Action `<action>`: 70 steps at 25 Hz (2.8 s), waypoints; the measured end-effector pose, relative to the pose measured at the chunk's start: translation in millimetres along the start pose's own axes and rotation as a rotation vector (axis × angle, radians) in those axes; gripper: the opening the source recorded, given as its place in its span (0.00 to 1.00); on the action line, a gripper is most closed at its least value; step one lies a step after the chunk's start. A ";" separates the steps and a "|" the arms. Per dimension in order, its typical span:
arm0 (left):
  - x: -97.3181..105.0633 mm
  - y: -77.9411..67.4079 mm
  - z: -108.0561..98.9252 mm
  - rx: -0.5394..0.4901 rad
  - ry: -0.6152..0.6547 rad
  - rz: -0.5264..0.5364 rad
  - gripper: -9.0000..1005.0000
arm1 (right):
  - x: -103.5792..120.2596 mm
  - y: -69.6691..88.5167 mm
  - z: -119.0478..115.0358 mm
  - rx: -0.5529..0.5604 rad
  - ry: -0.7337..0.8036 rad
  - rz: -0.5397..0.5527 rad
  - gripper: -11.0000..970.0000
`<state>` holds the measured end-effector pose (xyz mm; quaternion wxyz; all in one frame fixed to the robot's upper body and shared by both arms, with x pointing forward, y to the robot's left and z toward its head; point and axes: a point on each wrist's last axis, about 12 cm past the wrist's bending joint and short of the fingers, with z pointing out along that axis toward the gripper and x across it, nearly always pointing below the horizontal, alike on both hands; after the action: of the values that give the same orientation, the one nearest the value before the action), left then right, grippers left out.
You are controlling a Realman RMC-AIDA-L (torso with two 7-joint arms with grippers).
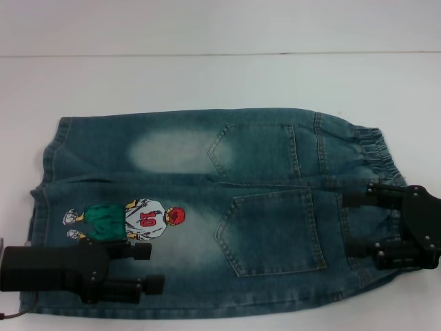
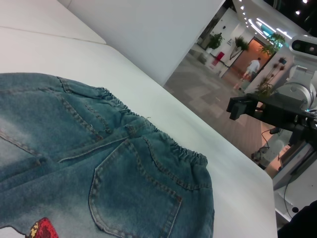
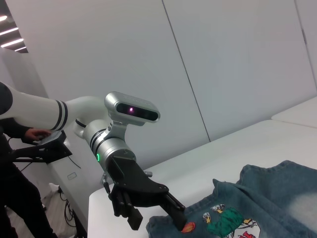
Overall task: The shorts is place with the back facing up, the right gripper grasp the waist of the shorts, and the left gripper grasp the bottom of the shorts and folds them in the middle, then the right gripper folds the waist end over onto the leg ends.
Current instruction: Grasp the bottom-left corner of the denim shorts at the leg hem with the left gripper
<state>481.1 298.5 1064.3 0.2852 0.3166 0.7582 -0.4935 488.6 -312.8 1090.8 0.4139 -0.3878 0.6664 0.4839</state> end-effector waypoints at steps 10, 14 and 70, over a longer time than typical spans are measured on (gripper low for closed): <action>1.6 -0.3 0.9 -0.002 -0.006 -0.006 0.88 | 0.5 0.3 0.0 0.000 -0.001 0.002 0.94; 1.5 0.4 0.2 -0.010 -0.008 -0.004 0.88 | 0.4 0.3 -0.1 0.001 -0.002 0.001 0.94; -17.2 16.0 -91.3 -0.350 0.349 -0.319 0.88 | 2.7 0.1 -4.4 0.060 -0.062 0.009 0.94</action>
<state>493.3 384.9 1100.0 0.1197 0.2193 0.9096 -0.3320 486.7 -317.3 1089.1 0.4434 -0.3572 0.6693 0.4774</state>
